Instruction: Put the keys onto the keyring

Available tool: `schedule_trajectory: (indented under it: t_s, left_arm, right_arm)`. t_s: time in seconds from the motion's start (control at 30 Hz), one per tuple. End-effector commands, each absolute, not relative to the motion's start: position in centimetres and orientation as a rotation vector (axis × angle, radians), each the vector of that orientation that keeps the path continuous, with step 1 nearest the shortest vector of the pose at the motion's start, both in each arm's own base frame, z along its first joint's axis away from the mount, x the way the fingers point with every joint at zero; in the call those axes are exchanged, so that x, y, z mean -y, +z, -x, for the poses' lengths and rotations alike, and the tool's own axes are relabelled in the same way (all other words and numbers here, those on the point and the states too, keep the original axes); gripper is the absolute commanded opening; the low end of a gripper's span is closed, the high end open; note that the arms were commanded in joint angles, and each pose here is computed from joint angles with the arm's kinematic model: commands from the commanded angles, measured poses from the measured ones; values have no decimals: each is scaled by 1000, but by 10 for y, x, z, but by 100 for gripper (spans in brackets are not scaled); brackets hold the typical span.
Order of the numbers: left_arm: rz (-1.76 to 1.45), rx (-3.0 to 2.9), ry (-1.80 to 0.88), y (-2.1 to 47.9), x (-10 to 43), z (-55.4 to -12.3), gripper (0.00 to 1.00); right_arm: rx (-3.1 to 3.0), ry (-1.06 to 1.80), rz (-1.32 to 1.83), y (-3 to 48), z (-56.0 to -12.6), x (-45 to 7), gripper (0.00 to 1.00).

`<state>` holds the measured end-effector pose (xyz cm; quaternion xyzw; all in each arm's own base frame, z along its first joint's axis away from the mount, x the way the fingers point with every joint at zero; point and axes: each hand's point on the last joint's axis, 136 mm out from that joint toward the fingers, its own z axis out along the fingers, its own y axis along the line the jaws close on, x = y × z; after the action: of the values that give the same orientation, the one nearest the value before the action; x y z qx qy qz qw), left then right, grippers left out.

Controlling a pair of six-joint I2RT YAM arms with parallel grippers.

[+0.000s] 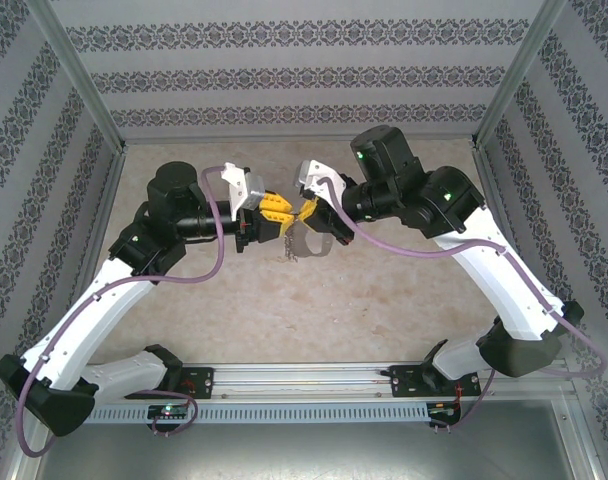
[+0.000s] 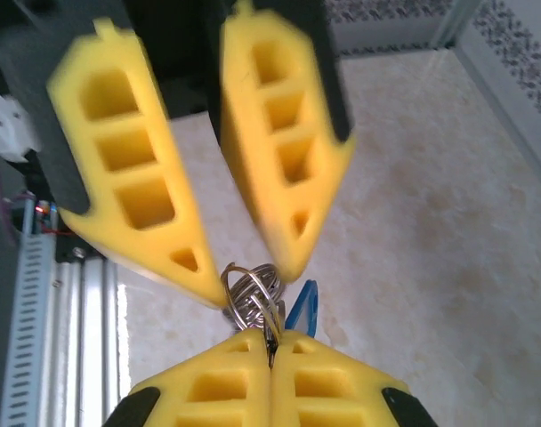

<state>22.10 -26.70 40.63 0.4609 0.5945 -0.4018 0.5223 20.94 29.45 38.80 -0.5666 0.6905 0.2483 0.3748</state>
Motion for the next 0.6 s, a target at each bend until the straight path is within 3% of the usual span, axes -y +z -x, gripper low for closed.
schedule_trajectory:
  t_s: [0.0, 0.57]
  left_arm:
    - [-1108, -1379, -832, 423, 257, -226, 35]
    - [-1244, -1411, -804, 418, 275, -237, 33]
  right_arm:
    - [-1762, 421, 1414, 391, -227, -281, 0]
    - [-1664, 166, 1411, 393, -241, -279, 0]
